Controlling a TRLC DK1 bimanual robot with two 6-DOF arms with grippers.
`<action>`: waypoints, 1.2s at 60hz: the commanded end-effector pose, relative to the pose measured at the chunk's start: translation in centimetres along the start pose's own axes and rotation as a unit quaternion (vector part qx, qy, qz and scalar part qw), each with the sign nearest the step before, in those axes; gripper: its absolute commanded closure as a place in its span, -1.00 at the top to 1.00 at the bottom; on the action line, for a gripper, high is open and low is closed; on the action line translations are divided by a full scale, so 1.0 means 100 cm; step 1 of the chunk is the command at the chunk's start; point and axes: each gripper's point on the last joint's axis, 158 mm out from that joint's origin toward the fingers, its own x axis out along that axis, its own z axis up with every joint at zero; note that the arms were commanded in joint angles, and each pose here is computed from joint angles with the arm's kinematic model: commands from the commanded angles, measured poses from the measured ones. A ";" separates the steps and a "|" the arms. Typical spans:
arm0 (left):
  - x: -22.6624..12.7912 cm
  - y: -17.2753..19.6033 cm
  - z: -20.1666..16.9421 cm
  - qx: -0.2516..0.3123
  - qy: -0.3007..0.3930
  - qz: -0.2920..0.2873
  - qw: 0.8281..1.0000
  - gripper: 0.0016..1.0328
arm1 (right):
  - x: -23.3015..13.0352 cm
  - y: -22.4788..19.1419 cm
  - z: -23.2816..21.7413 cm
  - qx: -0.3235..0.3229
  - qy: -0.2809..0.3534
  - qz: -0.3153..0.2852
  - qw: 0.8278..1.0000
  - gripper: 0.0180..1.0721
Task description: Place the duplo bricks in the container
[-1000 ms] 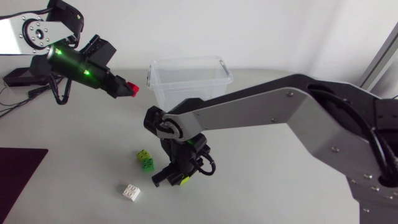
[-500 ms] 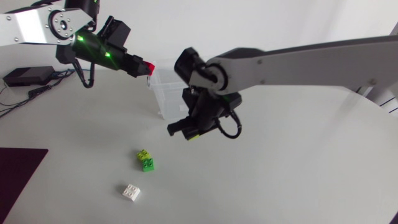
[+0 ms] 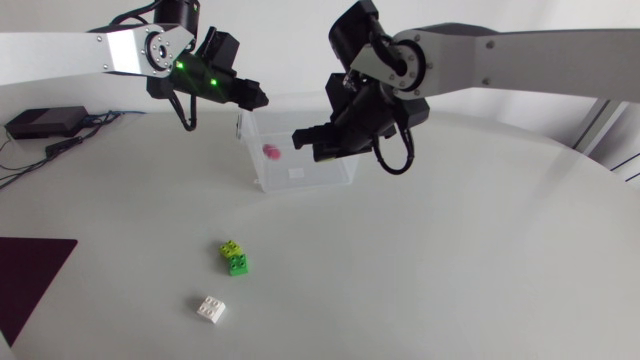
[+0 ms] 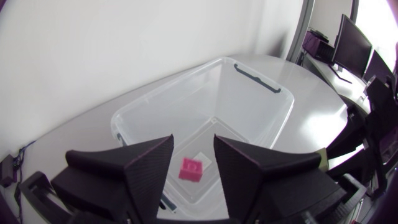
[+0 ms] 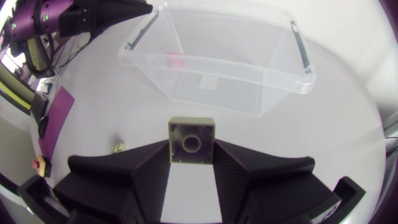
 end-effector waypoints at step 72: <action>-0.095 -0.053 -0.212 0.149 0.191 -0.071 0.968 0.67 | 0.039 -0.036 0.127 -0.021 -0.164 -0.031 0.986 -0.37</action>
